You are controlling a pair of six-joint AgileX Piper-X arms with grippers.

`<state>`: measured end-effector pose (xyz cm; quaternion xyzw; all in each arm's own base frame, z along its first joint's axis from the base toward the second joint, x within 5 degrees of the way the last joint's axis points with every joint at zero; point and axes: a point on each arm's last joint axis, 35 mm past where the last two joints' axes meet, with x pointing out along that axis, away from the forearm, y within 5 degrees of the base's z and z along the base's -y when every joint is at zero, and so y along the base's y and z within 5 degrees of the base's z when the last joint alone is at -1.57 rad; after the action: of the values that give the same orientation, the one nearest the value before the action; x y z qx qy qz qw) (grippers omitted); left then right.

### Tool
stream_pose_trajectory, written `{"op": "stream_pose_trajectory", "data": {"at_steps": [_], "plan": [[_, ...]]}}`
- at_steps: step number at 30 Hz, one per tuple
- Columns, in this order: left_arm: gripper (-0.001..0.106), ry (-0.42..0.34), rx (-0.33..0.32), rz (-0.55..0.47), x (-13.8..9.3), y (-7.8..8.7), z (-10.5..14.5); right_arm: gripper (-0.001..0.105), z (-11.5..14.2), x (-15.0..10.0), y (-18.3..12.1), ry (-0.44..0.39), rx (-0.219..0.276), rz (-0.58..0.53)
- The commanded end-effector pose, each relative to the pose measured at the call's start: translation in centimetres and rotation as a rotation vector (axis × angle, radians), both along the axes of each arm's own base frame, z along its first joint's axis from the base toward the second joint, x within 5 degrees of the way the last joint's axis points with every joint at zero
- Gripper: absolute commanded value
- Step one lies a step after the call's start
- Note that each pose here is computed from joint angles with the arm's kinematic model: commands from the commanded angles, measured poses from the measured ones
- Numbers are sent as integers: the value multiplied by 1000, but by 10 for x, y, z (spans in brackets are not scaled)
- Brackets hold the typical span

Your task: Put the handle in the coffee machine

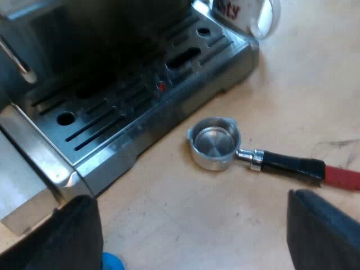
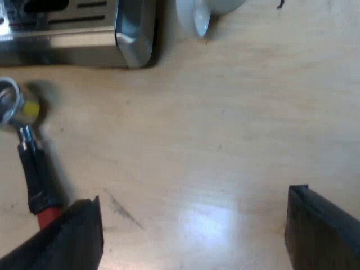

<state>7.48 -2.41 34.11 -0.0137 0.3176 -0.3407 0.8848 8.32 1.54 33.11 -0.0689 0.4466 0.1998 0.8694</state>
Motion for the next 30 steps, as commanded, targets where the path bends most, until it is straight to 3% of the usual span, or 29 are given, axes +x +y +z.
{"op": "stream_pose_trajectory", "data": {"at_steps": [1,5,9,11,17,21,23,26,30], "plan": [[69,4,18,-117,4,-6,-2,69,-1,5,6,57,16,46],[69,60,29,-233,13,-18,-7,69,-7,15,15,117,3,91],[69,75,41,-271,17,-23,-9,69,-11,24,26,162,21,107],[69,81,72,-356,30,-38,-23,69,-14,30,35,172,-3,119],[69,91,125,-412,35,-53,-44,69,-22,38,60,182,-86,159],[69,84,123,-435,38,-58,-50,67,-31,41,82,199,-148,218],[69,97,127,-436,39,-59,-54,61,-35,42,89,198,-175,228],[69,111,131,-436,38,-58,-59,32,-50,48,112,216,-220,255],[69,133,137,-437,37,-58,-66,10,-62,53,125,249,-248,283]]}}
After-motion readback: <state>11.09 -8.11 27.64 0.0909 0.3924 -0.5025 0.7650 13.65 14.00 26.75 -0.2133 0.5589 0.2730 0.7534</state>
